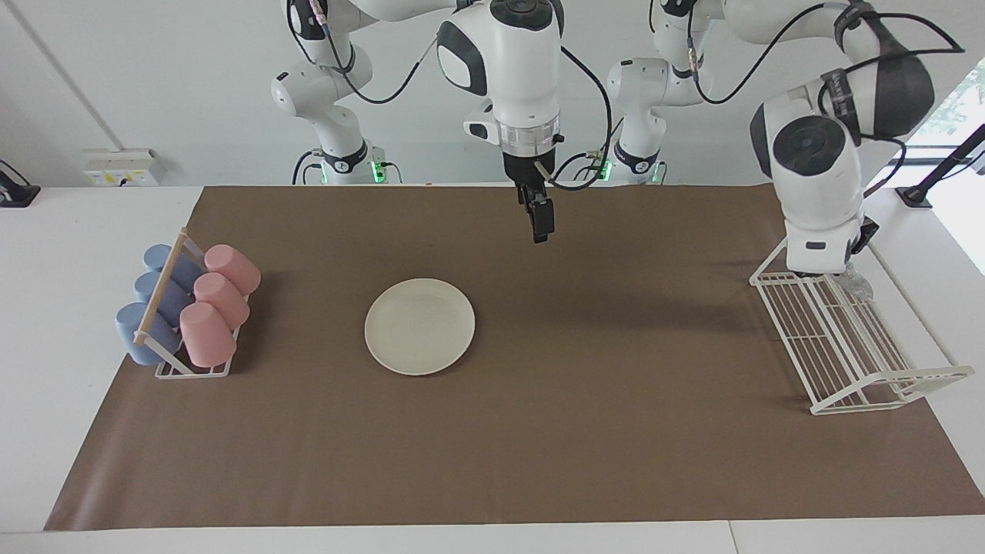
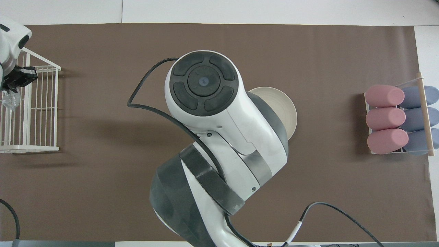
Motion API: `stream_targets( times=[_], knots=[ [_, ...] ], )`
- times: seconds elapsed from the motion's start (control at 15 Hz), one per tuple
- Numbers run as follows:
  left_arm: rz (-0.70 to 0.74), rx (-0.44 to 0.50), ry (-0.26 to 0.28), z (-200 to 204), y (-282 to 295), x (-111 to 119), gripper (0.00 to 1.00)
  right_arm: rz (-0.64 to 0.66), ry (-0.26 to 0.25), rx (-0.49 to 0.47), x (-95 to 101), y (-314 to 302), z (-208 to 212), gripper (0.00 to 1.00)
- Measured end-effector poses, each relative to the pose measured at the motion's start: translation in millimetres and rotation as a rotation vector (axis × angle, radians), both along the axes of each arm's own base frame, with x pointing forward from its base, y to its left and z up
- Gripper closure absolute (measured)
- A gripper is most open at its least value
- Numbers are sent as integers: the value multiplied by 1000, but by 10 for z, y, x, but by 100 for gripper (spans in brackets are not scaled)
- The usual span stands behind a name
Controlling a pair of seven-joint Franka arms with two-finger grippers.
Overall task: Wipe plate with sponge
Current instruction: 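Grasp the clear sponge in the white basket with the left gripper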
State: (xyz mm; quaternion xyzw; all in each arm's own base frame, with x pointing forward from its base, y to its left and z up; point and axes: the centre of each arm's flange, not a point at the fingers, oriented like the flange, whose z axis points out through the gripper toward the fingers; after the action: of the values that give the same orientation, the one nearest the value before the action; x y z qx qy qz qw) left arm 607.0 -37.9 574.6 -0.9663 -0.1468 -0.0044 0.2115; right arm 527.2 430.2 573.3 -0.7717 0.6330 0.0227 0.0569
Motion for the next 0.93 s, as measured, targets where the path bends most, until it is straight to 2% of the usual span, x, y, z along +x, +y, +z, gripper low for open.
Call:
stream_targets(
  times=[0.33,0.47,0.67,0.93],
  knots=[
    [106,-453,34,423,-97,-140,96,0,4,-4,-4,-3,-8,0],
    [184,-635,27,508,-32,-133,96,0,5,-4,-5,-2,-9,0],
    [291,-955,-10,661,319,-133,96,0,6,-3,-7,0,-9,0],
    [299,-1203,-13,414,177,-272,96,0,7,0,-11,7,-8,0]
  ],
)
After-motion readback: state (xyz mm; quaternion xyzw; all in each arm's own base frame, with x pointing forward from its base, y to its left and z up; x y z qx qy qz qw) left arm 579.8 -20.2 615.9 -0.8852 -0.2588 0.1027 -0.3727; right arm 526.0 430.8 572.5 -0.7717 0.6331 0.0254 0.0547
